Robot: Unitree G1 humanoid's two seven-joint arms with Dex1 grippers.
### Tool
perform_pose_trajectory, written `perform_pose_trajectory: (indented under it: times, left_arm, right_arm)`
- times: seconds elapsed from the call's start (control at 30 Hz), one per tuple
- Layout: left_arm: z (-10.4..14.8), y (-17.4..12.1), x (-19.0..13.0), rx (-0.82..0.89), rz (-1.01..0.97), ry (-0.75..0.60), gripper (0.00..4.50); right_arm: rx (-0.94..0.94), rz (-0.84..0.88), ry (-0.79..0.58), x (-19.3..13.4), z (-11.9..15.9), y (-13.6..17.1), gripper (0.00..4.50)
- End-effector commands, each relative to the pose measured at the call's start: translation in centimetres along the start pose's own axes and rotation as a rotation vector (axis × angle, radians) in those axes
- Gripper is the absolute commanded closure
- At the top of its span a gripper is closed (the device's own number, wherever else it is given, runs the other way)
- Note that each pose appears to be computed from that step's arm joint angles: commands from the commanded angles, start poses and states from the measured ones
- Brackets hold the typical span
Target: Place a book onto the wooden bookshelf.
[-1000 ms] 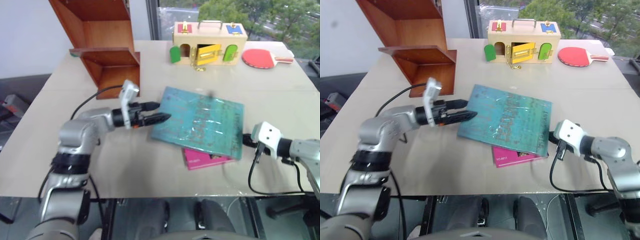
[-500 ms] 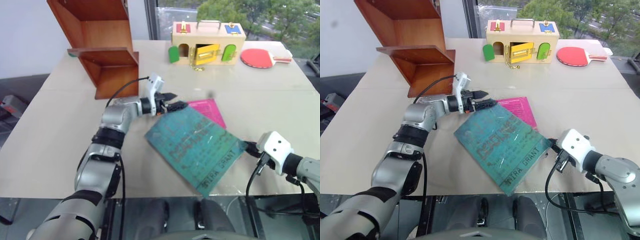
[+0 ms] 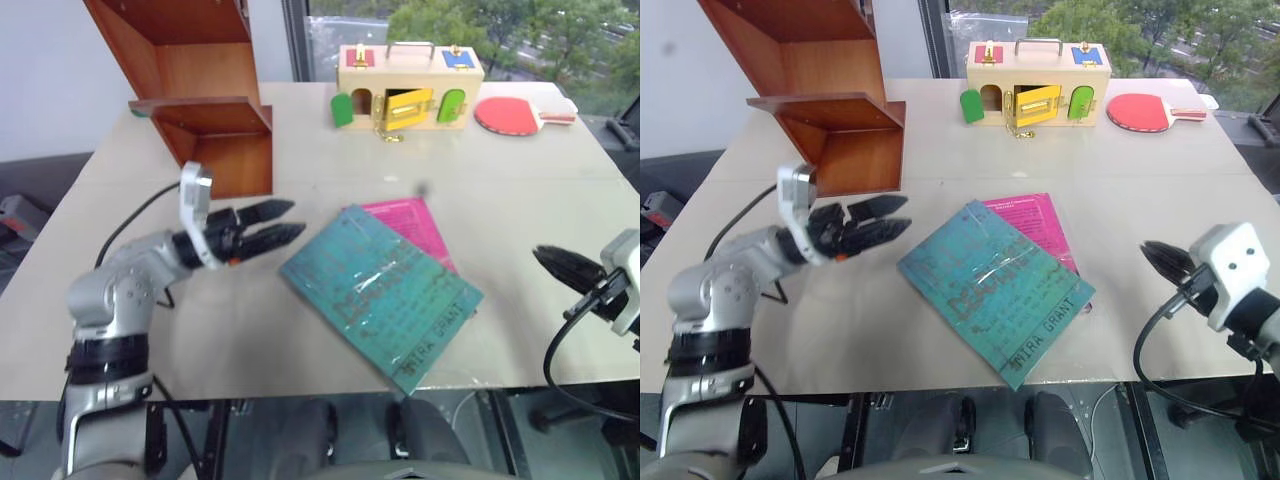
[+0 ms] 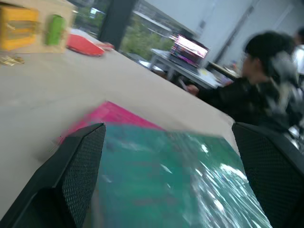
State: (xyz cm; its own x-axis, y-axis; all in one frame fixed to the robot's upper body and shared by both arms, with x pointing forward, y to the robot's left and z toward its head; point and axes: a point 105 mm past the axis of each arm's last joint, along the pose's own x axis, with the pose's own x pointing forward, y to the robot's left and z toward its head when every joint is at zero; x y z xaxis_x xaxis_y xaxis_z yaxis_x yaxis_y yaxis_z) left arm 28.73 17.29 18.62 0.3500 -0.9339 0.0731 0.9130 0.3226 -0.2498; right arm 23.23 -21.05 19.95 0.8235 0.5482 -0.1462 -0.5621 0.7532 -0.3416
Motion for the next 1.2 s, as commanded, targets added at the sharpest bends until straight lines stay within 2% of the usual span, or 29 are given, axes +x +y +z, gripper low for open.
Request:
perform_pose_trajectory:
  times: [0.03,0.17,0.27,0.33,0.5,0.57,0.67,0.8,0.97,1.1,1.2]
  left_arm:
    - [1.1,-2.5,-1.9,0.101,-0.085,0.012,0.0]
    - [-0.3,-4.0,-4.0,0.138,-0.143,0.118,0.0]
    - [-1.2,-4.5,-4.5,0.167,-0.152,0.162,0.0]
    - [-1.6,-4.9,-4.4,0.168,-0.151,0.155,0.0]
    - [-2.6,-5.7,-4.4,0.17,-0.128,0.159,0.0]
    - [-2.7,-5.7,-4.4,0.169,-0.11,0.152,0.0]
    - [-2.6,-5.7,-4.4,0.163,-0.07,0.128,0.0]
    - [-3.4,-5.9,-3.9,0.139,-0.036,0.14,0.0]
    - [-4.4,-6.2,-3.3,0.085,-0.038,0.178,0.0]
    - [-5.1,-5.6,-1.5,0.071,-0.013,0.145,0.0]
    - [-5.3,-5.1,-0.8,0.052,0.003,0.126,0.0]
  right_arm:
    - [-0.014,0.154,-0.054,1.5,2.5,2.3,4.39]
    - [-0.039,0.394,-0.054,4.6,3.2,6.3,4.39]
    - [-0.089,0.543,-0.002,6.4,1.8,8.5,4.39]
    - [-0.129,0.574,0.016,7.9,0.6,8.9,4.39]
    - [-0.142,0.553,0.094,11.5,-2.6,8.0,4.39]
    - [-0.173,0.528,0.178,12.3,-5.0,7.1,4.39]
    - [-0.2,0.448,0.267,13.3,-7.6,5.0,4.39]
    - [-0.205,0.302,0.322,14.4,-9.0,1.3,4.39]
    - [-0.191,0.25,0.312,14.7,-9.2,-0.4,4.39]
    - [-0.043,0.268,0.157,14.5,-5.5,0.5,4.39]
    - [-0.043,0.286,0.083,13.9,-3.5,1.7,4.39]
